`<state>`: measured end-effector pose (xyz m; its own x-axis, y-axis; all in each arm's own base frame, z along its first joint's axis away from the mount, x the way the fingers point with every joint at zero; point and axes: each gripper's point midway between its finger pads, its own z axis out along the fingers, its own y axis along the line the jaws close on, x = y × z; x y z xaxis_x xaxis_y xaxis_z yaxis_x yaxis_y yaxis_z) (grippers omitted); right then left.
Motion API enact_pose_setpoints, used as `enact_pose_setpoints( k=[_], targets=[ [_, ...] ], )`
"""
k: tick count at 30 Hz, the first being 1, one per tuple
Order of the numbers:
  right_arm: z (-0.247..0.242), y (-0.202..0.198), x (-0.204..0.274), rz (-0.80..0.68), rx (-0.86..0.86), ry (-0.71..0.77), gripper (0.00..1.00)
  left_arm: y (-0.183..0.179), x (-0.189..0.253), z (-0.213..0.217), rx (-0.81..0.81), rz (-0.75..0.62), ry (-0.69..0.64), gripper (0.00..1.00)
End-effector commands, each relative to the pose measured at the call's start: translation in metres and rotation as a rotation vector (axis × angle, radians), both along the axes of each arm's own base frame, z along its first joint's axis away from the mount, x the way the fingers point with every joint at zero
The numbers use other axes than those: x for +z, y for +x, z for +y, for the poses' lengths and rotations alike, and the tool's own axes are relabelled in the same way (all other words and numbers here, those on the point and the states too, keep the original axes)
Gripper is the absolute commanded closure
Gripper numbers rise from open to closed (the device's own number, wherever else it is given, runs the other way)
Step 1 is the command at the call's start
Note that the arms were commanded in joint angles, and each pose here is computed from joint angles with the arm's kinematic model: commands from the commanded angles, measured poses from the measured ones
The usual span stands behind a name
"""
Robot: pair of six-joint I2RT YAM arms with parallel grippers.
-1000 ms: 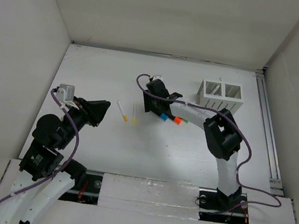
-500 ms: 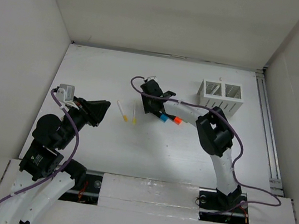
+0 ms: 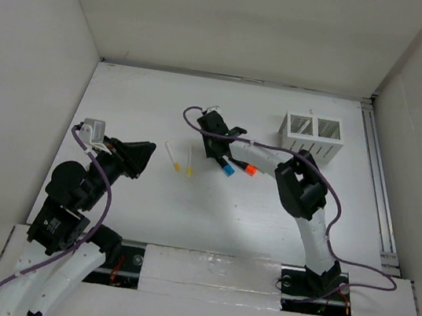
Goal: Organize the desk
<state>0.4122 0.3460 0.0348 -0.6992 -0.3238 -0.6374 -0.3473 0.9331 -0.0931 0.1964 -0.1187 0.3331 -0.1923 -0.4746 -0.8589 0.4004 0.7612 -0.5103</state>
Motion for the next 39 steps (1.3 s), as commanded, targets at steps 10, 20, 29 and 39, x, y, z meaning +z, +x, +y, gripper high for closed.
enact_pose_setpoints(
  k=[10,20,29,39],
  targets=[
    [-0.021,0.029,0.089,-0.108,-0.141,0.223,0.80,-0.002,0.018,-0.002,-0.013,-0.058,-0.014,0.83],
    [-0.064,0.032,0.141,-0.141,-0.220,0.455,0.80,-0.002,0.019,-0.002,-0.016,-0.059,-0.014,0.83],
    [-0.047,0.019,0.075,-0.027,-0.209,0.293,0.47,-0.002,0.018,-0.002,-0.016,-0.058,-0.014,0.83],
    [-0.029,0.021,0.033,0.007,-0.201,0.202,0.45,-0.002,0.018,-0.002,-0.013,-0.059,-0.015,0.83]
  ],
)
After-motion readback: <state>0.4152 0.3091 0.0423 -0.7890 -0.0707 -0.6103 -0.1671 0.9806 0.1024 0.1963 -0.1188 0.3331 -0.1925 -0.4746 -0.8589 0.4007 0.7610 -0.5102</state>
